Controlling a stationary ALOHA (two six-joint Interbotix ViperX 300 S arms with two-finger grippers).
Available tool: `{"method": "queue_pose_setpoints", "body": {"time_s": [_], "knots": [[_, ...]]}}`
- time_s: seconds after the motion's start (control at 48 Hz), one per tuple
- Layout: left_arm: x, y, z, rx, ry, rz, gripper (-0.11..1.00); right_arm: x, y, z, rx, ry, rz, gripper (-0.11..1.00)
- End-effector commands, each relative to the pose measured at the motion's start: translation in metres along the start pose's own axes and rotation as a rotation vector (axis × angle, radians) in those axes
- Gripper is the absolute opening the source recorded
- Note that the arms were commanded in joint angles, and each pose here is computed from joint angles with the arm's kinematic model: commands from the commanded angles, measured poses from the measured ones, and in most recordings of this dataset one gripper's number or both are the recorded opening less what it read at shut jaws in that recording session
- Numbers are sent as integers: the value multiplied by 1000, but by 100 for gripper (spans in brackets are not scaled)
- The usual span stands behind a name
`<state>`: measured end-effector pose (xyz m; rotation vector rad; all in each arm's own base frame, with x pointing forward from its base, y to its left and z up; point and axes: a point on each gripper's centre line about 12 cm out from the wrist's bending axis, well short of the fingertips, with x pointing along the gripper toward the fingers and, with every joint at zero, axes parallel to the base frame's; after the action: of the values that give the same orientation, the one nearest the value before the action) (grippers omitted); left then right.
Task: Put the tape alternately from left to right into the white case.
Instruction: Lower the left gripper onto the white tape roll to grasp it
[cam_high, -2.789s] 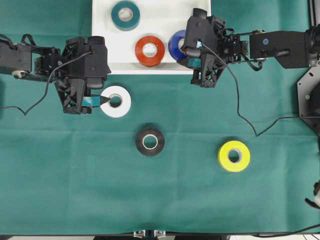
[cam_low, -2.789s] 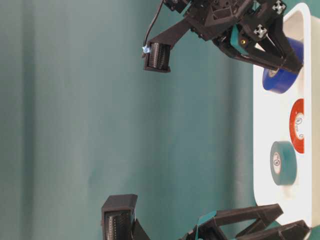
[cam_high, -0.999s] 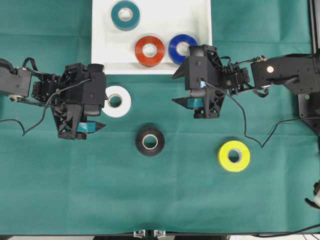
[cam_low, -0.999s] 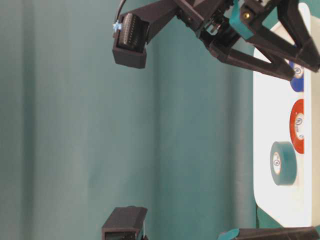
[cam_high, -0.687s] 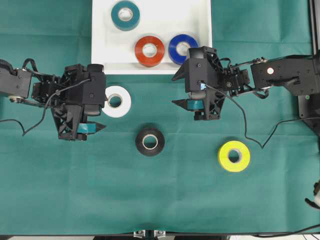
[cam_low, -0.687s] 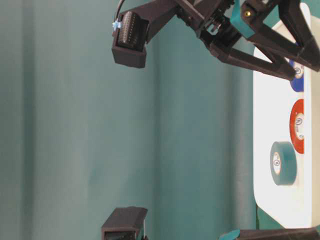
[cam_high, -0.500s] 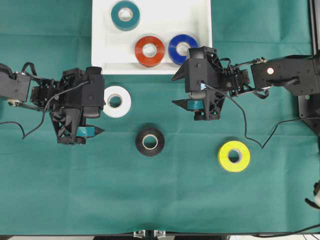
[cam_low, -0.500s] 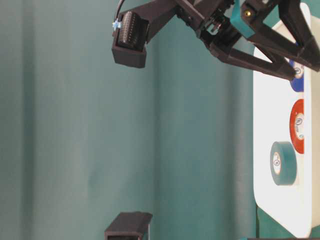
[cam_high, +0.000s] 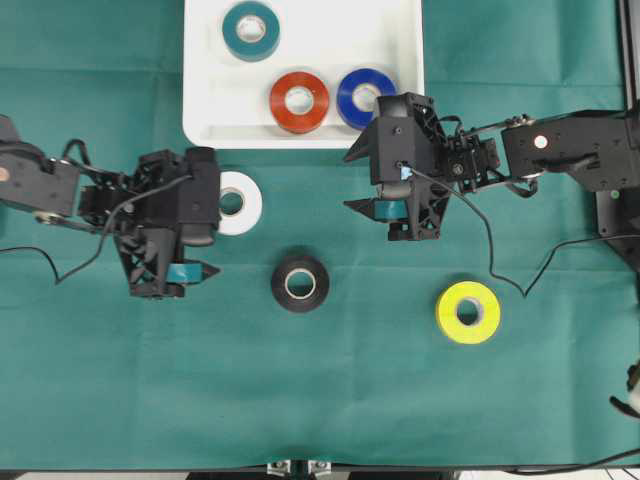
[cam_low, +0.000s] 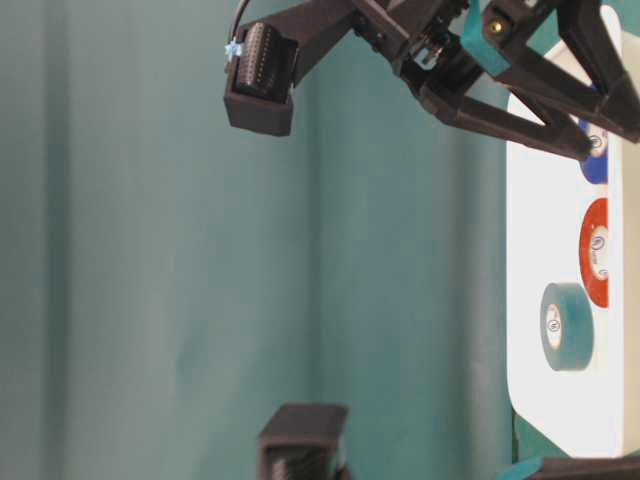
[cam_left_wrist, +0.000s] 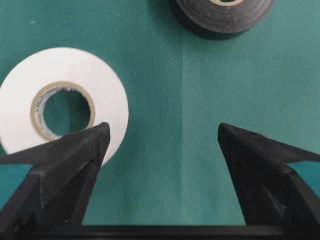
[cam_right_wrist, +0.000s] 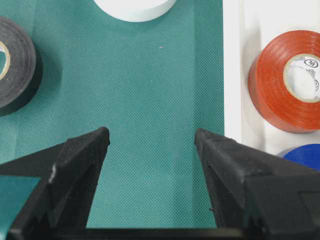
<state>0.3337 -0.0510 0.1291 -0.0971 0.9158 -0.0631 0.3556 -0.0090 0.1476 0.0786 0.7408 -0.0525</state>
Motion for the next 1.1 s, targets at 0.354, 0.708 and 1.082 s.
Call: {"method": "queue_pose_setpoints", "body": {"time_s": [0.354, 0.708, 1.082], "knots": [[7, 23, 17, 13, -28, 43, 64, -3, 6, 7, -9, -27, 16, 77], [19, 30, 12, 20, 6, 55, 64, -3, 8, 7, -13, -26, 20, 77], [34, 37, 0, 7, 59, 70, 64, -3, 8, 7, -13, -26, 20, 77]]}}
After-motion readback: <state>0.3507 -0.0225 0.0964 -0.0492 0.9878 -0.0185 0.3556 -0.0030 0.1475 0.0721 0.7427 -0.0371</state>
